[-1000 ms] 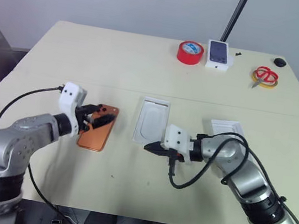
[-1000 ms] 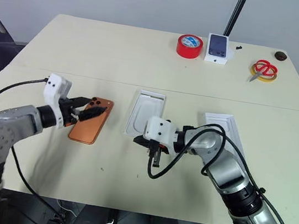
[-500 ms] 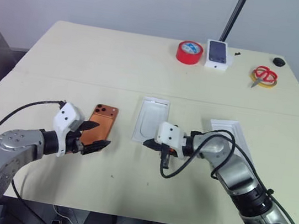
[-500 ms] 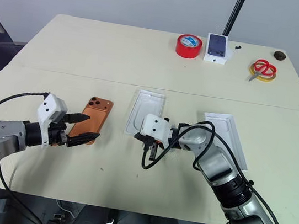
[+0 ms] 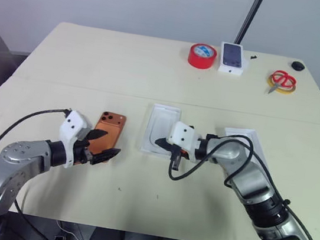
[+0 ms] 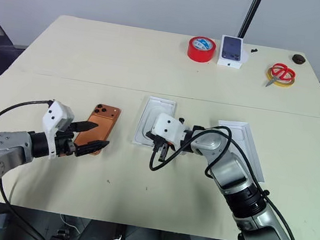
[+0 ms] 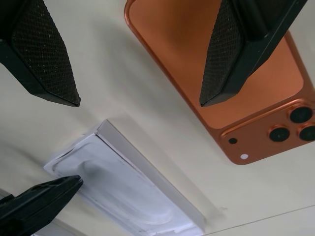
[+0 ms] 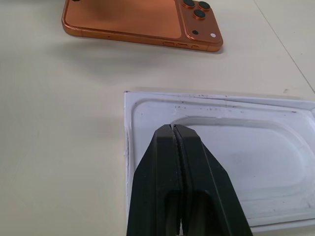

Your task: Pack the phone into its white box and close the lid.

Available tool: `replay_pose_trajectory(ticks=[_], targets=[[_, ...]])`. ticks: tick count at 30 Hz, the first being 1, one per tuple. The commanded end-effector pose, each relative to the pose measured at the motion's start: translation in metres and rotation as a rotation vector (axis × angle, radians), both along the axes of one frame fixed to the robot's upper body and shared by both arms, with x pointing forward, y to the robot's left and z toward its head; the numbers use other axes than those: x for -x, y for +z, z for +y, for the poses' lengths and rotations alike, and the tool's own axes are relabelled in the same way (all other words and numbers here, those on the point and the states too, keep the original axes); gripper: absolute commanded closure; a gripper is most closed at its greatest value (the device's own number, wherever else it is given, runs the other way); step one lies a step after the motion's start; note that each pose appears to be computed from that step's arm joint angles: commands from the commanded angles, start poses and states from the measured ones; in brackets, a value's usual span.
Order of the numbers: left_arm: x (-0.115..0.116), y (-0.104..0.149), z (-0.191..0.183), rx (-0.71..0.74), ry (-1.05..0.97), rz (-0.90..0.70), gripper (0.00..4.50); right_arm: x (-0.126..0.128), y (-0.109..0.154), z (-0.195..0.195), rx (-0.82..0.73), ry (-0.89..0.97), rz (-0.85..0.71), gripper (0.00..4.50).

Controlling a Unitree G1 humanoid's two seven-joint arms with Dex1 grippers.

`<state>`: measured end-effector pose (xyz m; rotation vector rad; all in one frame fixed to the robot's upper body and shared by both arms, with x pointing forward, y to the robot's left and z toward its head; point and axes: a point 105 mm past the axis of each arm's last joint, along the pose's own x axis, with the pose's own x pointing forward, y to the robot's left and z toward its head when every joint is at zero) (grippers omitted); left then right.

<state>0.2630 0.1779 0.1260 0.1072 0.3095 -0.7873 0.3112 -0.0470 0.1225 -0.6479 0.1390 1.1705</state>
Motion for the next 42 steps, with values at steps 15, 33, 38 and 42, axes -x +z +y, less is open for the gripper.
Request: replay_pose_trajectory(ticks=[15,33,38,42], targets=[[0.005,0.008,0.001,0.018,0.023,-0.035,0.43,-0.087,-0.001,0.006,0.057,-0.415,-0.223,4.44],[-0.026,0.014,0.074,0.183,0.505,0.130,0.21,-0.027,0.039,0.057,-0.137,-0.062,-0.146,4.48],[-0.029,0.001,0.070,0.169,0.519,0.279,0.21,-0.016,0.020,0.078,-0.002,0.016,-0.128,4.48],[-0.029,-0.003,0.059,0.196,0.475,0.362,0.21,-0.014,0.005,0.091,0.079,0.045,-0.092,4.48]])
